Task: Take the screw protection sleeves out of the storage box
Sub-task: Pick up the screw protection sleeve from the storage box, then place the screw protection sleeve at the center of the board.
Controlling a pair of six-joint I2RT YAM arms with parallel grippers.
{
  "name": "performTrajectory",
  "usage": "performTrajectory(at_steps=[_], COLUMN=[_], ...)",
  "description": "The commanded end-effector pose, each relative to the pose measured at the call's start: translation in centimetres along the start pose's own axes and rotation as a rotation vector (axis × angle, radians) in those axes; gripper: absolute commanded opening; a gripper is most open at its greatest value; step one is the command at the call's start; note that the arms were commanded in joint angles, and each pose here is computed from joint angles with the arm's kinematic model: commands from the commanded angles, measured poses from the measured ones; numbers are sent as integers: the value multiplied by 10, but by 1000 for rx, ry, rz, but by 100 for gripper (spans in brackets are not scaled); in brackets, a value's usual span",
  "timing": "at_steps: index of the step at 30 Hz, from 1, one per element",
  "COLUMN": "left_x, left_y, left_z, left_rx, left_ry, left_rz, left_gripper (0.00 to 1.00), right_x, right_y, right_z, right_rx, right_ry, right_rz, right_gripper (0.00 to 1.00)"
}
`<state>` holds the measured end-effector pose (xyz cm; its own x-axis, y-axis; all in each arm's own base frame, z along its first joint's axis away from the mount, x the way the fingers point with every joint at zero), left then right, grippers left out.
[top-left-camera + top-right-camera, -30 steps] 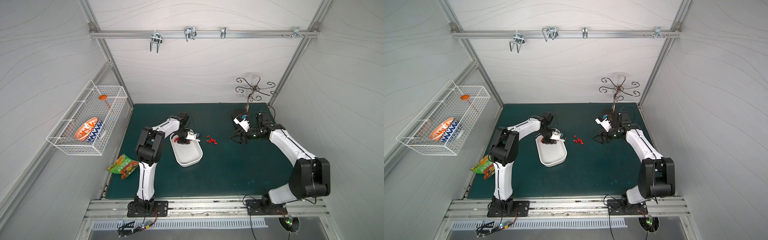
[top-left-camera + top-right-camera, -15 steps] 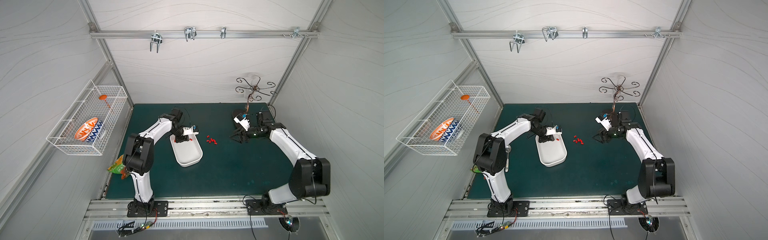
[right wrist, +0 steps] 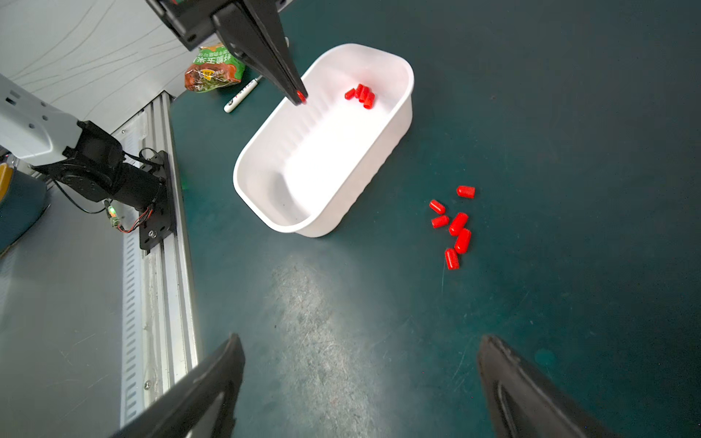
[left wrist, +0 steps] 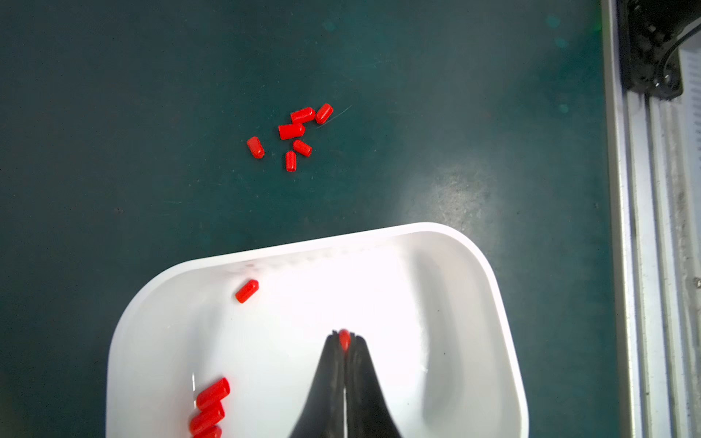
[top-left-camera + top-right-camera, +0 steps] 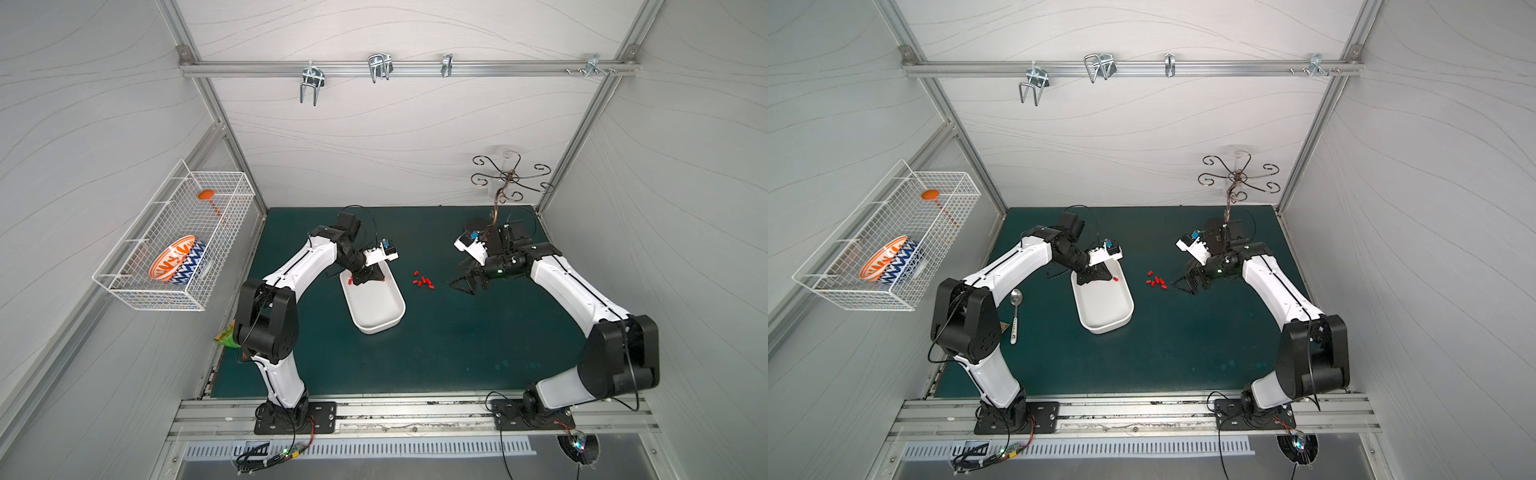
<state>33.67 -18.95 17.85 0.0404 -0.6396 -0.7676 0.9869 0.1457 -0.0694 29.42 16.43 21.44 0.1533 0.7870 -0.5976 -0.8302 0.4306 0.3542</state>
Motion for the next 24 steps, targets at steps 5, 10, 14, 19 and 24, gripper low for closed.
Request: performTrajectory(at_steps=[5, 10, 14, 19, 24], left_x=[2, 23, 39, 65, 92], left_y=[1, 7, 9, 14, 22], left_z=[50, 70, 84, 94, 102], left_rx=[37, 72, 108, 121, 168], left_ry=[-108, -93, -86, -85, -60], left_rz=[-37, -66, -79, -93, -84], left_gripper=[0, 0, 0, 0, 0], right_x=[-48, -66, -79, -80, -78], right_y=[-10, -29, -40, -58, -73], right_z=[12, 7, 5, -1, -9], right_rx=[30, 98, 136, 199, 259], right_ry=[-148, -195, -220, -203, -183], right_rz=[-84, -156, -219, -292, -358], right_gripper=[99, 99, 99, 99, 99])
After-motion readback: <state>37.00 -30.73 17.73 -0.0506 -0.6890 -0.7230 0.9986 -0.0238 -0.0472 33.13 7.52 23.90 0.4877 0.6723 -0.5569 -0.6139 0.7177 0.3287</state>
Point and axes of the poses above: each gripper's point midway between its finger pads, its own x axis out along the fingers, its own y axis along the line the jaws close on, z = x × y, the point moved 4 cm from there along -x, back along the fingers, and after that the axes turned 4 degrees about x, right-handed, at the moved point
